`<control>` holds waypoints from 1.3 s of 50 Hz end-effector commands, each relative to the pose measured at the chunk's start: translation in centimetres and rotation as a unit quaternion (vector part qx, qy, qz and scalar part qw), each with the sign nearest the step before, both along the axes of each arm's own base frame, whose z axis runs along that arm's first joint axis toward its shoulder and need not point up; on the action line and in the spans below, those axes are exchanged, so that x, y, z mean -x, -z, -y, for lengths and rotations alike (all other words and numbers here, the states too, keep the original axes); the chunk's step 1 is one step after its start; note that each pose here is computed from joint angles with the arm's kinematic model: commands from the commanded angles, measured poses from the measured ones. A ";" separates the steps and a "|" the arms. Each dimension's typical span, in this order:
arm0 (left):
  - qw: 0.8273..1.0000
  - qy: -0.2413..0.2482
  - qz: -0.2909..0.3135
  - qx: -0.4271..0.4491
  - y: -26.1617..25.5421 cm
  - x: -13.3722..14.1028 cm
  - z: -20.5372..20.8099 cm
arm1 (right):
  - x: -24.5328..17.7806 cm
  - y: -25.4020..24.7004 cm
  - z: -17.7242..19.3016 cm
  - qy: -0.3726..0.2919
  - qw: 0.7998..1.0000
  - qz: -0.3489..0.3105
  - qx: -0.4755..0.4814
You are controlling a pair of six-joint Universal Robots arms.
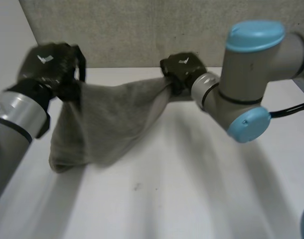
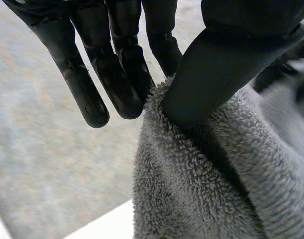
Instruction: Fold the towel.
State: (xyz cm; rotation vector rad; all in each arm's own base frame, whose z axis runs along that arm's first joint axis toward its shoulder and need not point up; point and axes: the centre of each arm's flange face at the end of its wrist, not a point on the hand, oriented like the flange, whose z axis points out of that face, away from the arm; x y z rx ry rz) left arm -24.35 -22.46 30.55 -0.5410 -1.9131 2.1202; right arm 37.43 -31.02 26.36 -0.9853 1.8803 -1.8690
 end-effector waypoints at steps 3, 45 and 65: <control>0.987 0.128 0.053 -0.087 4.5 4.9 -7.1 | 2.2 -2.8 0.9 0.035 0.983 -0.125 0.132; 0.990 -0.007 0.059 -0.126 8.2 2.4 7.1 | 7.3 3.5 -4.1 -0.023 0.944 -0.297 0.145; 0.975 0.046 0.098 -0.194 15.0 4.9 12.8 | 8.3 4.0 -5.5 -0.003 0.943 -0.273 0.192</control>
